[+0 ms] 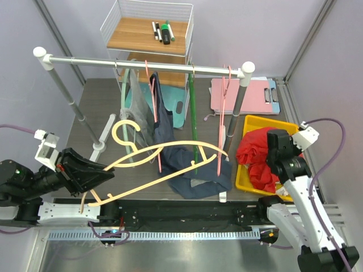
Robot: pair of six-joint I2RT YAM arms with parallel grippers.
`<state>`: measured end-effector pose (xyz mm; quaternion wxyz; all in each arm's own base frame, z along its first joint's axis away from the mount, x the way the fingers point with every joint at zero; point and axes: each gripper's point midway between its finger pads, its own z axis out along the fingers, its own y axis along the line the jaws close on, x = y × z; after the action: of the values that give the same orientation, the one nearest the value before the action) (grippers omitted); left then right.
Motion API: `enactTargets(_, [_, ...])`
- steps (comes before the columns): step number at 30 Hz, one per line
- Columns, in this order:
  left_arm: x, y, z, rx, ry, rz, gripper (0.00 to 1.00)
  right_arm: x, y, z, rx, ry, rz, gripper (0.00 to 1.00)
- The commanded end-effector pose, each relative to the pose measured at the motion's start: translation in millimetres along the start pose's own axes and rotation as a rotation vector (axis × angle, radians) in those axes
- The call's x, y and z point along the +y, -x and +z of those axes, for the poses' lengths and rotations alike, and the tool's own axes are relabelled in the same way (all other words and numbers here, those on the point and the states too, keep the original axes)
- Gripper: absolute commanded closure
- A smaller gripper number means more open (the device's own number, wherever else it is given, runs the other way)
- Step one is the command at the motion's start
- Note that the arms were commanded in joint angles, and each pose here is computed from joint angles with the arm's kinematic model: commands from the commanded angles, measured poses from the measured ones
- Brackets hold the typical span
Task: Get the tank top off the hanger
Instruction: Place the tank top in the bin.
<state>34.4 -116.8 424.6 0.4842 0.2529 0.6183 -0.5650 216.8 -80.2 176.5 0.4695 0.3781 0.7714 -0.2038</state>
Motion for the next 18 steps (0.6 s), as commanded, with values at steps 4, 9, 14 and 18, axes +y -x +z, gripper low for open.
enactTargets(4, [-2.0,27.8,-15.5,-0.094,-0.008,-0.009,1.00,-18.5,57.2,-29.6,-0.200,0.070,0.210,0.95])
enactTargets(9, [5.6,25.3,-10.7,-0.083,0.038,0.010,1.00,9.5,49.7,-36.6,-0.116,0.215,0.138,0.82])
enactTargets(14, [7.9,21.3,-11.7,-0.060,0.047,0.027,1.00,26.4,49.5,-45.0,-0.085,0.319,0.082,0.46])
enactTargets(18, [2.6,25.8,-25.0,-0.072,0.003,0.021,1.00,27.7,51.8,-49.5,-0.095,0.351,0.072,0.14])
